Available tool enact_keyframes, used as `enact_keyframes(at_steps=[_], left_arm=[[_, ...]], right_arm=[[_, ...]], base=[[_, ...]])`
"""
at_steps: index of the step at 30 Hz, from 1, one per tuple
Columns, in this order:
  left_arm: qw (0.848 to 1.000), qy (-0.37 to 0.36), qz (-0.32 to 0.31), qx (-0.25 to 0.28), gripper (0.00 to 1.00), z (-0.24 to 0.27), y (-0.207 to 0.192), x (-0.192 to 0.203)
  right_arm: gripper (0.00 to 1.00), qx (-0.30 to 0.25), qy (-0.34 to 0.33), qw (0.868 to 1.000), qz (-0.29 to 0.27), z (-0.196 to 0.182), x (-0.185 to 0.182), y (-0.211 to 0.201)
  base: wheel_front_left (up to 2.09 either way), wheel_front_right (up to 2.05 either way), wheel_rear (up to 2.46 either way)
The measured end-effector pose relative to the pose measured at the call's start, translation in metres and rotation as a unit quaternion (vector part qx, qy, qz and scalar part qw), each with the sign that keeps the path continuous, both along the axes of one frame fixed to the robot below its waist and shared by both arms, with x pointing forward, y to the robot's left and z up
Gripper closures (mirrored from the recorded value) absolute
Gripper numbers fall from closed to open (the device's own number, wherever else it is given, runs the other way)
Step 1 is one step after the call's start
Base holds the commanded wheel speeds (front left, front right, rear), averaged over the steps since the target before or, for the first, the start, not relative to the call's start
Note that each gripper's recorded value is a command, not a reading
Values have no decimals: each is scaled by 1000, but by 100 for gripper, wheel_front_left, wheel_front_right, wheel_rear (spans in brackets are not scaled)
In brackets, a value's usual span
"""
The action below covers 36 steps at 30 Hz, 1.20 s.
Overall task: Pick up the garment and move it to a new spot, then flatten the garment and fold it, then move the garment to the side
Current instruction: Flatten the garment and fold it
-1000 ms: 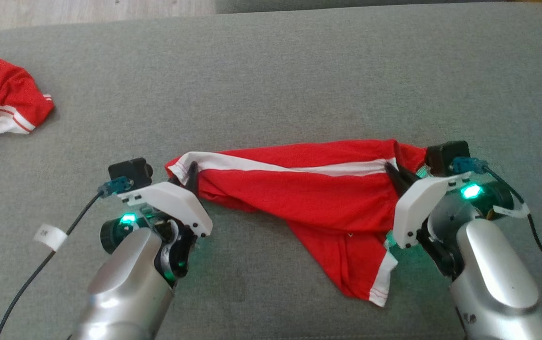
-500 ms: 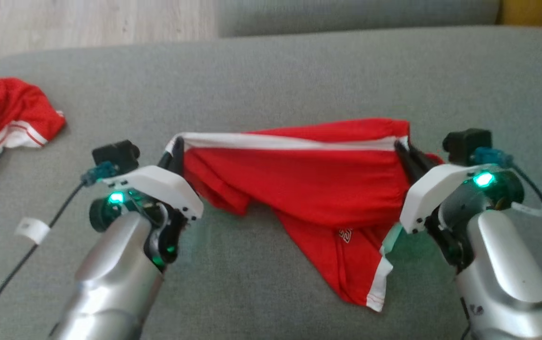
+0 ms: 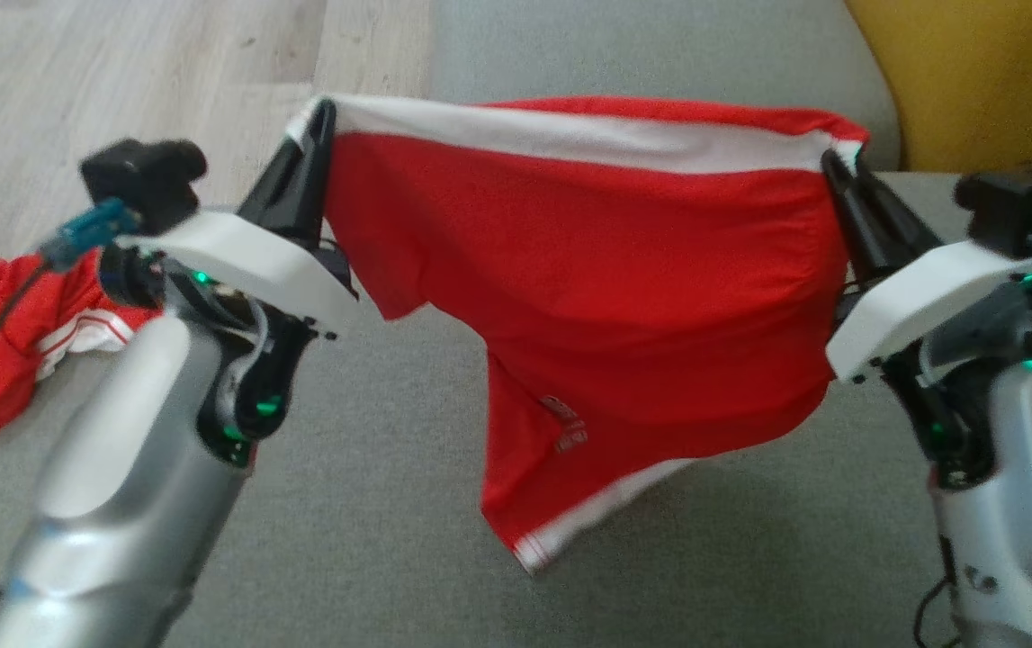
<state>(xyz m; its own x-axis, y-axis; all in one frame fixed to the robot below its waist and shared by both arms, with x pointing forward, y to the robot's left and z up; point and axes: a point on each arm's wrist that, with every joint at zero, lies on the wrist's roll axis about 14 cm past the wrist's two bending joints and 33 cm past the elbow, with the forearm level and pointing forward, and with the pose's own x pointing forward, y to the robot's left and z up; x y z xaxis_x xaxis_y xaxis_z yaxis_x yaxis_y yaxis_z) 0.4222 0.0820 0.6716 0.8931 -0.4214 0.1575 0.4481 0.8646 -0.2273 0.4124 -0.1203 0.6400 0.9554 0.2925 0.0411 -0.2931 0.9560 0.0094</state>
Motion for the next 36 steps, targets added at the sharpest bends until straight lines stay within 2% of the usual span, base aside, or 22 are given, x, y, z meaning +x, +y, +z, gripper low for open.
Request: enact_keyframes(at_steps=[4,11,15,19,22,25,29,32,36], left_arm=[[999,-46,-16,3,100,35,-4,-20],[990,-135,-31,-2,100,100,-3,-61],[989,-143,-36,4,100,109,-1,-69],[992,-120,-35,12,100,97,1,-59],[996,-78,-39,7,100,75,1,-44],[999,-19,-34,16,100,38,3,-19],[998,36,-20,41,100,-1,11,26],[997,23,-2,72,100,2,18,70],[994,-67,21,85,100,51,17,121]], right_arm=[[100,2,-30,1000,3,24,-14,-2],[100,6,-117,993,2,86,-47,-9],[100,0,-142,990,-1,105,-58,-13],[100,-10,-129,992,-2,100,-53,-14],[100,-16,-90,996,3,80,-38,-11],[100,-26,-19,999,16,40,-14,-2],[100,-49,39,997,36,7,31,12],[100,-60,18,997,40,20,76,19],[100,-61,-53,996,22,58,130,21]], base=[[0,0,0],[0,0,0],[0,0,0],[0,0,0],[0,0,0],[0,0,0],[0,0,0],[0,0,0],[0,0,0]])
